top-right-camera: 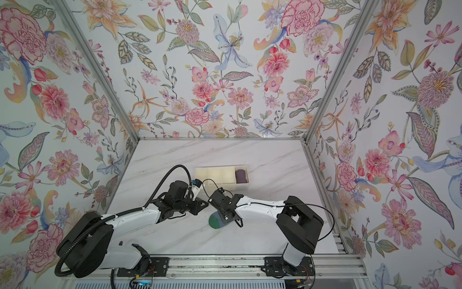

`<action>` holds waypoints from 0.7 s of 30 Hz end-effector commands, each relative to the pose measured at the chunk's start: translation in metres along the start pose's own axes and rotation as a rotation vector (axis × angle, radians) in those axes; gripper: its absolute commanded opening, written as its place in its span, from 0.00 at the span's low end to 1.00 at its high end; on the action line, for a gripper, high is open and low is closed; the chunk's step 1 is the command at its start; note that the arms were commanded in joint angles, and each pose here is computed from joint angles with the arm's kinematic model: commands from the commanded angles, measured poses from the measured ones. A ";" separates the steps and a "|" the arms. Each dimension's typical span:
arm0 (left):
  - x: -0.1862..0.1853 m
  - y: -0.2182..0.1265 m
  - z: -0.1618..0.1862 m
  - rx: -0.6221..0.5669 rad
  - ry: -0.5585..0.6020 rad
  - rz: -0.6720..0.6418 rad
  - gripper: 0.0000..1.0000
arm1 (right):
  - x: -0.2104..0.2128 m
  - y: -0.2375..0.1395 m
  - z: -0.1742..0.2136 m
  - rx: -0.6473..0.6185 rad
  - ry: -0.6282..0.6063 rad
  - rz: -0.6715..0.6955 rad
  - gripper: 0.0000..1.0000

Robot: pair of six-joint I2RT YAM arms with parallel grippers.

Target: Roll the socks

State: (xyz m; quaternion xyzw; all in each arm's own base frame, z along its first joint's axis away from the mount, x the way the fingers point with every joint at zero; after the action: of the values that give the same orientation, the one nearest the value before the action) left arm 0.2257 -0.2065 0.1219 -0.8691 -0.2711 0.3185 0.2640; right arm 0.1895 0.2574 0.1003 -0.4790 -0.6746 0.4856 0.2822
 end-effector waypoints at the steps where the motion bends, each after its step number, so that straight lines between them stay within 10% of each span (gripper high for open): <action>1: 0.003 0.002 0.006 0.008 -0.018 0.015 0.01 | 0.000 0.011 0.014 0.067 -0.028 -0.006 0.27; 21: -0.052 0.013 0.023 -0.025 -0.016 0.103 0.00 | -0.008 0.020 0.017 0.078 0.009 -0.036 0.24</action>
State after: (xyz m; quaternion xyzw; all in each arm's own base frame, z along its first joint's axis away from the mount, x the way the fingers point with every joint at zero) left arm 0.1761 -0.2382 0.1159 -0.8810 -0.2135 0.3385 0.2524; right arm 0.1930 0.2564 0.0916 -0.4671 -0.6798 0.4766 0.3041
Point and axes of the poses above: each gripper's point midway between its finger pads, its own y axis out along the fingers, its own x axis along the line the jaws close on, z = x × y, the point moved 7 cm from there along -y, back along the fingers, and after that the axes turned 7 degrees about y, right-handed, at the moved point
